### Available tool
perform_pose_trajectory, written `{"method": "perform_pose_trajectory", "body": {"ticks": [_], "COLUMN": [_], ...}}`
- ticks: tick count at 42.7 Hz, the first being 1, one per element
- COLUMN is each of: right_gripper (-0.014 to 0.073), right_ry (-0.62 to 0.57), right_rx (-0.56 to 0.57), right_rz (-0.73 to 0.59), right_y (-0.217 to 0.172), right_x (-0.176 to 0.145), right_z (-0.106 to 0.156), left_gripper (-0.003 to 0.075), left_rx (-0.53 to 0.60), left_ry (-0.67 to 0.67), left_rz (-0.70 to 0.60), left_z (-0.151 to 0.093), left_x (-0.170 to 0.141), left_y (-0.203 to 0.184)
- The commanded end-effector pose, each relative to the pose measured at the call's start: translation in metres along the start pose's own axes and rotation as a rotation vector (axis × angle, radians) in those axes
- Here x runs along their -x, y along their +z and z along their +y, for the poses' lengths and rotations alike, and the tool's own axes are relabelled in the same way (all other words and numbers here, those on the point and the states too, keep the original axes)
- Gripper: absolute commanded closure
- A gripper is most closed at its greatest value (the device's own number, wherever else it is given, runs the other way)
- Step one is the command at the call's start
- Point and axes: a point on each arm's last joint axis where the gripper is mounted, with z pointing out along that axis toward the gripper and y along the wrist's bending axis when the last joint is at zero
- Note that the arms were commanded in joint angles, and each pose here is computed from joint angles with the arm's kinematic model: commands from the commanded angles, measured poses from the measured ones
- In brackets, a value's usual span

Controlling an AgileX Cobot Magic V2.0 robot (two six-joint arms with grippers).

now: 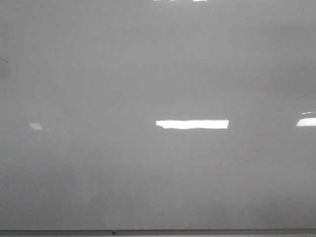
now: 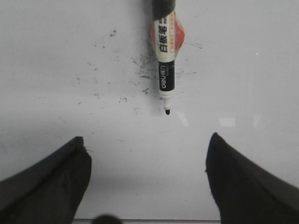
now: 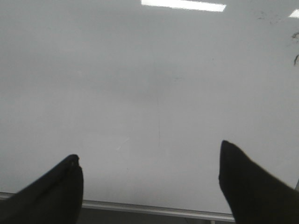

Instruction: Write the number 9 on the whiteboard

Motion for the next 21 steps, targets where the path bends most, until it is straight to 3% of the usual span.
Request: {"method": "perform_pose_trajectory", "body": {"ticks": [1,14,21], "right_gripper": [-0.002,-0.002,-0.002], "right_ry": [-0.007,-0.007,-0.007], "right_rx": [-0.007,-0.007,-0.007], "right_rz": [-0.086,-0.085,-0.084], "right_y": [-0.003,-0.003,-0.003], "right_x": [0.014,0.014,0.013], "right_z": [-0.001,-0.001,-0.001], "left_gripper": [0.0218,0.0218,0.0218], "left_rx": [-0.018,-0.023,-0.023], "left_ry": [0.006,-0.001,-0.002], "left_rz": [-0.078,-0.023,-0.06], "left_z": [-0.005,-0.007,-0.008], "left_x": [0.023,0.037,0.042], "left_y": [0.008,0.06,0.078]}}
